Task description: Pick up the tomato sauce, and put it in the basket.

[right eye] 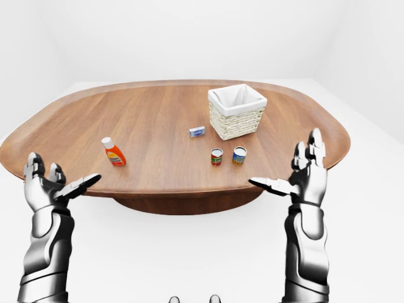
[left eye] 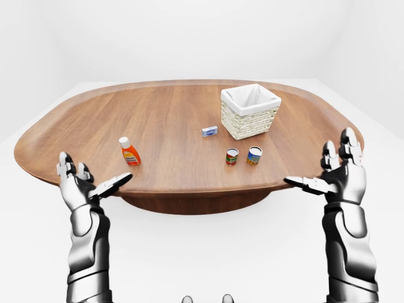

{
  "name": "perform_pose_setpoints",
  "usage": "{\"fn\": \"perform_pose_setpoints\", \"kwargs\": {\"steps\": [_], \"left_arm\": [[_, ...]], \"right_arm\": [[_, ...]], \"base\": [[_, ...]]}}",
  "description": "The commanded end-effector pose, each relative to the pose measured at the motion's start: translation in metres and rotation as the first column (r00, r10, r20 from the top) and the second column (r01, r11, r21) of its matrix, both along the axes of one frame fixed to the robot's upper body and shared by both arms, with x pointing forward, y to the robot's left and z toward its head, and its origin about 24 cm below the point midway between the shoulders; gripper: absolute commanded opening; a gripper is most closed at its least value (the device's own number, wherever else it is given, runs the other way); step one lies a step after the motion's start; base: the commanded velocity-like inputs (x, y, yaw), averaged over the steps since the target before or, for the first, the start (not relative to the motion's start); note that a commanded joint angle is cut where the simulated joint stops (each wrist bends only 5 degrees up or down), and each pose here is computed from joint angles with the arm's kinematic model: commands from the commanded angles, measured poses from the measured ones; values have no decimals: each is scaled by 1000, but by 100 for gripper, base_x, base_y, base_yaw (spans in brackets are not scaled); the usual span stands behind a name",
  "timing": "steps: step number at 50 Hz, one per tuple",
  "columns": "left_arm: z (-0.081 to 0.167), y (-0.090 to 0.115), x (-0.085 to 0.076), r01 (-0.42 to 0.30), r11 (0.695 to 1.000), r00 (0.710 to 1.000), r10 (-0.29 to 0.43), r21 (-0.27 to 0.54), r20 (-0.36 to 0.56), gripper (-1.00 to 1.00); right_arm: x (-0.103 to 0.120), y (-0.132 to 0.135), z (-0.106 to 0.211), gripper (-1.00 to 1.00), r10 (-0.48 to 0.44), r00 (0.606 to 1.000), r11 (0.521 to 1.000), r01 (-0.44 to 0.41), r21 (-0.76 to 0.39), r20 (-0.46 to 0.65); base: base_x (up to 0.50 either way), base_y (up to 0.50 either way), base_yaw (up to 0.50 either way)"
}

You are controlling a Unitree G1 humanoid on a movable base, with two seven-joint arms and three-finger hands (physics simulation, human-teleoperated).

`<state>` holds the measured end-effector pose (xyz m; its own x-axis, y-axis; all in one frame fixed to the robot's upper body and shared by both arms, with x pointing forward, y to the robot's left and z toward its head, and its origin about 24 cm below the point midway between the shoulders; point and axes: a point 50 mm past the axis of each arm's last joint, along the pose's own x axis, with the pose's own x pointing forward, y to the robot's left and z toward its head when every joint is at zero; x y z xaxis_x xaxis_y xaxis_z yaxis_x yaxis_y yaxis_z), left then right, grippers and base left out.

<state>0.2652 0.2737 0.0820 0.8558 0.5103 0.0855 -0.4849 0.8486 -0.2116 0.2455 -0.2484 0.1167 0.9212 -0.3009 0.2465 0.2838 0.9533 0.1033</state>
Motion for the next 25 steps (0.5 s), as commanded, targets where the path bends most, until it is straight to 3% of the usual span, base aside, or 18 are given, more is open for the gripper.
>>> {"fn": "perform_pose_setpoints", "kwargs": {"steps": [1, 5, 9, 25], "left_arm": [[22, 48, -21, -245, 957, 959, 263, -157, 108, 100], [24, 51, -24, -262, 952, 952, 282, -161, 120, 100], [25, 52, -26, -268, 949, 949, 290, -169, 124, 100], [26, 51, -26, -270, 948, 948, 293, -168, 129, 100]], "right_arm": [[-45, -66, 56, 100, -251, 933, 967, 227, 118, 257], [-67, -84, 67, 100, -315, 895, 946, 269, 181, 316], [-72, -89, 70, 100, -330, 885, 940, 276, 200, 329], [-67, -89, 65, 100, -320, 897, 942, 269, 200, 303]], "base": [[0, 0, 0], [0, 0, 0], [0, 0, 0], [0, 0, 0]]}}
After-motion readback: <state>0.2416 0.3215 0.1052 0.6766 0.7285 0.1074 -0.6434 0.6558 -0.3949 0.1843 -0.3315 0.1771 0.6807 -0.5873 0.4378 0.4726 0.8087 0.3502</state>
